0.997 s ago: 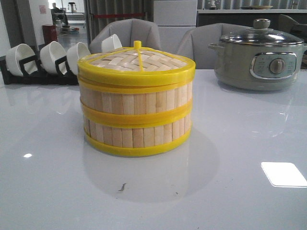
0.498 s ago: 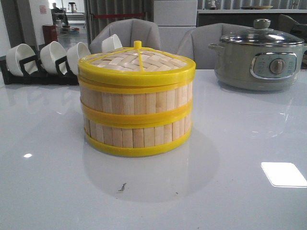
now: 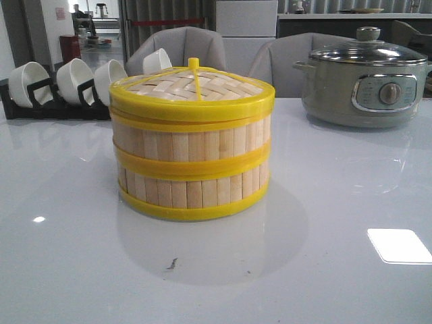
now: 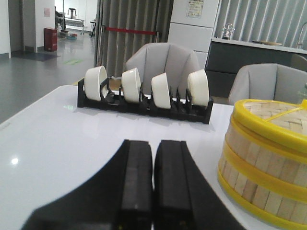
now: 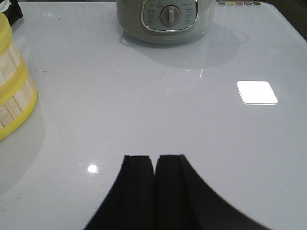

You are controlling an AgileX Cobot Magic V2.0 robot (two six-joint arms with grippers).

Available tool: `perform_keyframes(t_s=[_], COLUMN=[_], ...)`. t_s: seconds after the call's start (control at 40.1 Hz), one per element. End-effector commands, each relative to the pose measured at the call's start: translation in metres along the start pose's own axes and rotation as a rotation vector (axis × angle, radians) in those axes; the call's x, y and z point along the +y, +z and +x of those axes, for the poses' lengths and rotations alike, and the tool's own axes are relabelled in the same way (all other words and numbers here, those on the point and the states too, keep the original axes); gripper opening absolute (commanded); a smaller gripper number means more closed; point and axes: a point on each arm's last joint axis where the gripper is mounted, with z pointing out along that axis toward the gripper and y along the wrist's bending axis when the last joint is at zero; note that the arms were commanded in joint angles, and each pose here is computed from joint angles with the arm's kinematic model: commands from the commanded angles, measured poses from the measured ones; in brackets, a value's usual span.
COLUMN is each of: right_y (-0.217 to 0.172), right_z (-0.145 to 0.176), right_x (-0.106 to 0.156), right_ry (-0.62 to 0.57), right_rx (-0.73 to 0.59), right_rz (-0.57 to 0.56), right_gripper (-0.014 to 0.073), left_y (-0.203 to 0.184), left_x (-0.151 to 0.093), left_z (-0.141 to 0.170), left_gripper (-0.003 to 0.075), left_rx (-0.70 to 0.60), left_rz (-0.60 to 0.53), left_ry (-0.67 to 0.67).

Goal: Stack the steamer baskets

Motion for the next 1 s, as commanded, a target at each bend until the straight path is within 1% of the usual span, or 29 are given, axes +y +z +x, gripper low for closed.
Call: perform_keyframes(t_s=[0.0,0.523,0.673,0.972], right_y=[-0.0029,-0.0029,-0.0029,-0.0029], right_z=[-0.0168,-0.0168,-0.0168,-0.0168], right_x=[0.0009,0.0009,0.0009,0.0009], right_ry=[-0.008,-0.008,-0.008,-0.008], right_rx=[-0.112,-0.112,-0.112,-0.112], right_rz=[-0.005,-0.005,-0.005,-0.005], right_gripper=[0.0054,0.0054,0.0054,0.0054], left_y=[-0.0017,-0.0016,-0.0016,-0.0016], left_x=[-0.0015,-0.0018,-0.0017,-0.0015], left_z=[-0.0071,-0.0081,-0.0081,-0.0078], left_gripper=[0.0097,0.0097,0.0097,0.0097], left_rx=[-0.082,-0.092,-0.094,-0.090], left_rz=[0.017,0.019,0.013,0.012], left_ry=[0.003,0.037,0.123,0.103])
